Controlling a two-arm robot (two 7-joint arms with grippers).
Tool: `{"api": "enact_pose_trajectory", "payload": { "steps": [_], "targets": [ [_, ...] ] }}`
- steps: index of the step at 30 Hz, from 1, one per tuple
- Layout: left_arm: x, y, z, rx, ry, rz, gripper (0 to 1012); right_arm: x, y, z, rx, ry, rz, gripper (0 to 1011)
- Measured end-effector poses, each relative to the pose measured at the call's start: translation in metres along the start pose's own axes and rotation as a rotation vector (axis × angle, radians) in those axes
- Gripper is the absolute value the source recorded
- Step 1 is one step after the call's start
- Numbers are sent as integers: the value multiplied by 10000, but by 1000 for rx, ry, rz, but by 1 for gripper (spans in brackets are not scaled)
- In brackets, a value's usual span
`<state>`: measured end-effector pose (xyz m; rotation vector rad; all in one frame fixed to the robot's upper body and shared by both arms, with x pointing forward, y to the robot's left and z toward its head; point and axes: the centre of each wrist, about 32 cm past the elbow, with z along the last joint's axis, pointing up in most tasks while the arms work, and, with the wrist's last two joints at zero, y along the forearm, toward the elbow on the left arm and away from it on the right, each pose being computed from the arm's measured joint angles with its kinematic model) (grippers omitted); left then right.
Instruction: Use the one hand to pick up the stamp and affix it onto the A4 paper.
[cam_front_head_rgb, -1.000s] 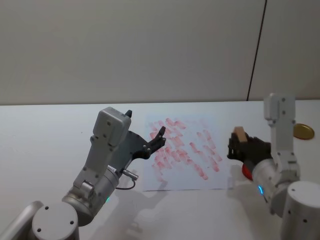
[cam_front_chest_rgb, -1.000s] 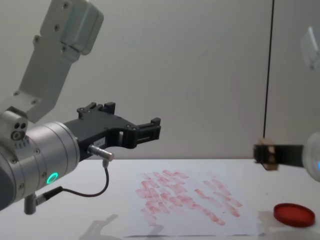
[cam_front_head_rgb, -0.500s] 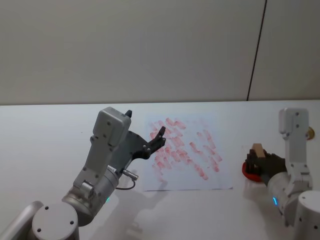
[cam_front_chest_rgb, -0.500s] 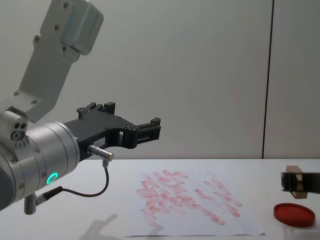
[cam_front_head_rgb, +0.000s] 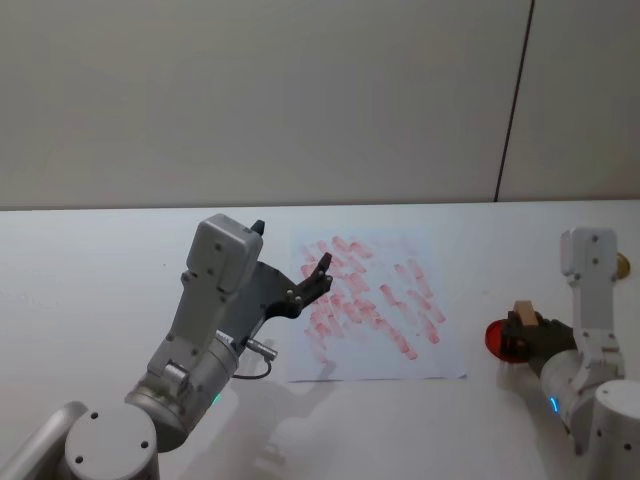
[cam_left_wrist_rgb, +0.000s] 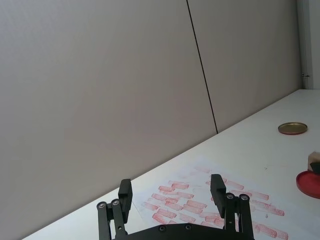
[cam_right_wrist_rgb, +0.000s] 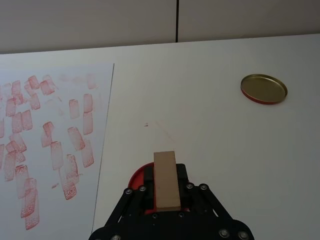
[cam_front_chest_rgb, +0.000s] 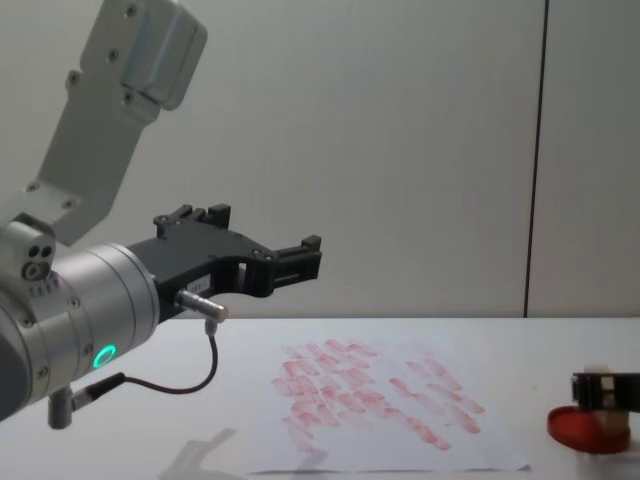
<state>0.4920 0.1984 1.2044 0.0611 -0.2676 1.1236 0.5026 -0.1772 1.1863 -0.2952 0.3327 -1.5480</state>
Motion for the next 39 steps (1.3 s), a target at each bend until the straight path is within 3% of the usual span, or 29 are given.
{"api": "enact_pose_trajectory", "payload": {
  "steps": [6,8,11,13,24,39],
  "targets": [
    [0,0,0,0,0,0,993,16,60,-17,-4,3,5,406],
    [0,0,0,0,0,0,993,21,71,-21,-4,4,6,507],
    [0,0,0,0,0,0,993,23,81,-22,3,5,13,567],
    [0,0,0,0,0,0,993,24,81,-20,13,6,19,671],
    [0,0,0,0,0,0,993,25,-34,32,122,-4,55,970],
    [0,0,0,0,0,0,993,65,-304,90,298,-46,95,1001]
  ]
}}
